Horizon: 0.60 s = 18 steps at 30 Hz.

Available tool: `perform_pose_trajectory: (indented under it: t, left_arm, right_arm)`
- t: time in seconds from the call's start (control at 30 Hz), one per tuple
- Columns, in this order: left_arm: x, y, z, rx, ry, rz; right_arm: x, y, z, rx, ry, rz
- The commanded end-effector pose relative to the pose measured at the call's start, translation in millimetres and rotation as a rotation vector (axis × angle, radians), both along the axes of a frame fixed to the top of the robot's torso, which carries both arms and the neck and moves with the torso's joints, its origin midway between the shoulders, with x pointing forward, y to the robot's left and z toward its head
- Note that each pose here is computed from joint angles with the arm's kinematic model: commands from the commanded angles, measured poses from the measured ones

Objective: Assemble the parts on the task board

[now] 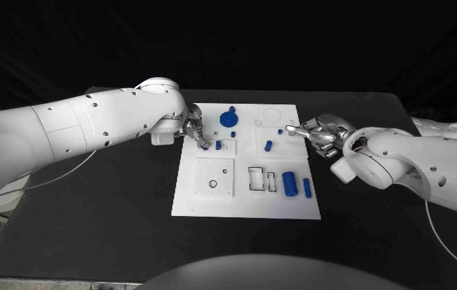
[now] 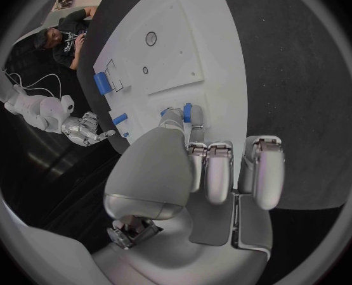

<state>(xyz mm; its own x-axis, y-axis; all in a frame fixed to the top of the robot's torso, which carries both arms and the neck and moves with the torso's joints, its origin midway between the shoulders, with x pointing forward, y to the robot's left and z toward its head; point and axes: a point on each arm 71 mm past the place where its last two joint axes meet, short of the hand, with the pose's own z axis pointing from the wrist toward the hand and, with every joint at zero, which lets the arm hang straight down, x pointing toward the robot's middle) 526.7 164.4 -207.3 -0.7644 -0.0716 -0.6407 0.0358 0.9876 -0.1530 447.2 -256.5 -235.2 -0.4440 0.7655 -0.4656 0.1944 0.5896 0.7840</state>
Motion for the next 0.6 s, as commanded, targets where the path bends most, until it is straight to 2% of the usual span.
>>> perform_pose_trajectory:
  t: [0.03,0.6]
  left_arm:
    - [-0.2,-0.8,-1.2,0.011,0.004,0.004]
    - [4.3,-0.7,-0.9,-0.007,-0.029,0.017]
  right_arm:
    - [-0.5,0.9,0.2,-0.002,-0.007,0.010]
    - [-0.5,-0.3,0.2,-0.003,-0.007,0.008]
